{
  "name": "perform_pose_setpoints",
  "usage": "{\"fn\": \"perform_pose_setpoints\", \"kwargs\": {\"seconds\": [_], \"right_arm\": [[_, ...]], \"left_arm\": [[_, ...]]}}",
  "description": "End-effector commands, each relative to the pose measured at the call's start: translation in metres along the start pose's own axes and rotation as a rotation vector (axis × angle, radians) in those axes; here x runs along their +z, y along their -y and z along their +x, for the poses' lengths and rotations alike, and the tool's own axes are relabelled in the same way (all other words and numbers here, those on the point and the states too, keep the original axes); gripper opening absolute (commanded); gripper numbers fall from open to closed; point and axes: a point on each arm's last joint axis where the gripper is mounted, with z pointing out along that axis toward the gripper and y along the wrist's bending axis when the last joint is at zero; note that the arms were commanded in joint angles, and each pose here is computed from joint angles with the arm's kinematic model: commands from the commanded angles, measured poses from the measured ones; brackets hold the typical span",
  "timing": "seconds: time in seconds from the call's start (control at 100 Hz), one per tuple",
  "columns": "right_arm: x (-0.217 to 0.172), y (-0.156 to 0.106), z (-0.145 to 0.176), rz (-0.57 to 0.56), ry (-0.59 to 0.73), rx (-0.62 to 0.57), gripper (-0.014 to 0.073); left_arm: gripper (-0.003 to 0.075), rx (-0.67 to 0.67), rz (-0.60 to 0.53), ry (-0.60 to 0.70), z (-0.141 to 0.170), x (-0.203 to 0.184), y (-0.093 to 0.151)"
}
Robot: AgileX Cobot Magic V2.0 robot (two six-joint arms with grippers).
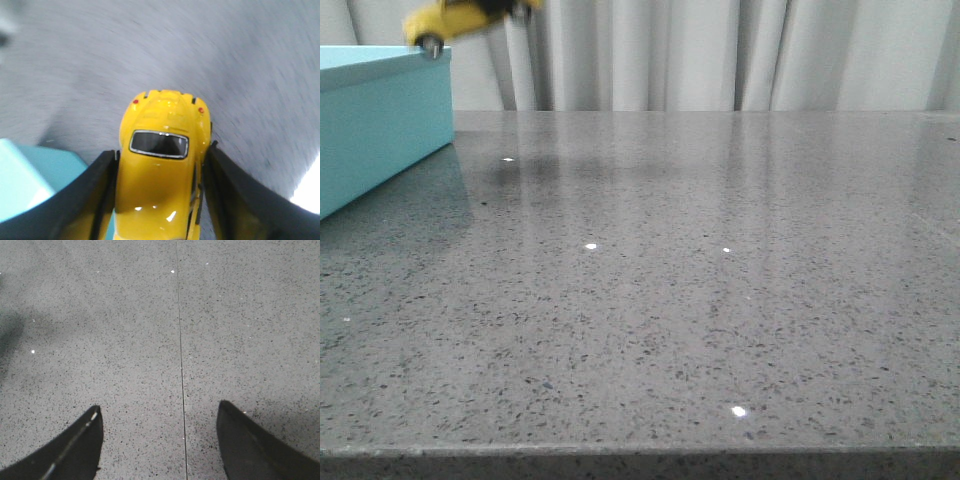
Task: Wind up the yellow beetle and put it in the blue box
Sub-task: 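Lift the Beetle with the left gripper and carry it over the box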
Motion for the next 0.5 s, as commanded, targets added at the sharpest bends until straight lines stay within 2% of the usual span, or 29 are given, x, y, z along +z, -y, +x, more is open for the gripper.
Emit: {"fn": "perform_pose_setpoints", "kwargs": {"seconds": [0.0, 0.04, 0.11, 0.21, 0.35, 0.49], "right_arm": [[-0.008, -0.004, -0.01, -0.034, 0.088, -0.005, 0.0486], [-0.008, -0.004, -0.01, -0.035, 0.087, -0.005, 0.0486], [-0.008, -0.004, -0.01, -0.035, 0.087, -0.005, 0.0486], [-0.008, -0.005, -0.01, -0.038, 0.086, -0.002, 0.0486], [-0.008, -0.005, -0.01, -0.043, 0.085, 0.003, 0.0486], [-0.008, -0.005, -0.01, -0.043, 0.085, 0.003, 0.0486]], "left_arm": [[0.0209, -0.21, -0.143, 0.192, -0.012, -0.063, -0.026], [0.0209, -0.306, -0.181, 0.21, -0.008, -0.074, -0.037], [0.0209, -0.399, -0.23, 0.211, 0.003, -0.084, -0.052], [0.0209, -0.5, -0.266, 0.139, 0.025, -0.088, -0.072], [0.0209, -0.659, -0.302, 0.044, 0.058, -0.08, -0.094], [0.0209, -0.73, -0.302, -0.039, 0.085, -0.065, -0.104]]}}
